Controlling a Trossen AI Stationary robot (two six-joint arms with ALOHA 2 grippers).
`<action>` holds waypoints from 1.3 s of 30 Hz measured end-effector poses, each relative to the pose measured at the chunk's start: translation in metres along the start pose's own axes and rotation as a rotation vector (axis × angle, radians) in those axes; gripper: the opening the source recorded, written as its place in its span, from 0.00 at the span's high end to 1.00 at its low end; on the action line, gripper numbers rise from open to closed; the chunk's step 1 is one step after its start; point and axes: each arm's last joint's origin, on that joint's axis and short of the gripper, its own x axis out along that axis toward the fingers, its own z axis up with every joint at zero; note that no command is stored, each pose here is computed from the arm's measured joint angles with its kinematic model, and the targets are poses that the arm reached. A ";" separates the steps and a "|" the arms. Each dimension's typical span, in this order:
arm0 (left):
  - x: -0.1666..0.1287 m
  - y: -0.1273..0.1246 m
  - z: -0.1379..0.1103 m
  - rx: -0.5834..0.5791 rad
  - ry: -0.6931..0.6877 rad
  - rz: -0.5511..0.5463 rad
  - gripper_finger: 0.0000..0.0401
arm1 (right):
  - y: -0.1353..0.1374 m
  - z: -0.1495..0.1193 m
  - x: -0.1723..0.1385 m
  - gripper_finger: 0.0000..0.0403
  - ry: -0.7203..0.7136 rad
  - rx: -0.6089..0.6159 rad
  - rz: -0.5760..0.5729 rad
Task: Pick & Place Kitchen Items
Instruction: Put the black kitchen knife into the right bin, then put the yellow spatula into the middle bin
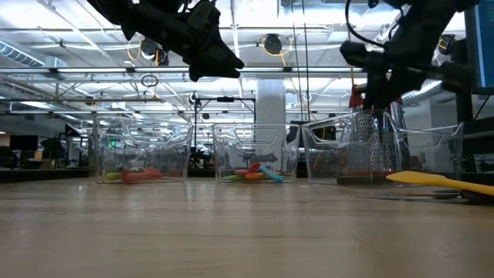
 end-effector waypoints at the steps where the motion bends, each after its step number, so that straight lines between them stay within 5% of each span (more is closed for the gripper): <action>1: 0.000 0.000 0.000 0.000 0.001 0.000 0.56 | 0.000 0.001 0.003 0.92 -0.002 0.009 0.021; 39: -0.001 0.008 0.000 -0.016 0.002 0.023 0.56 | -0.019 0.024 0.042 0.78 0.055 0.062 0.138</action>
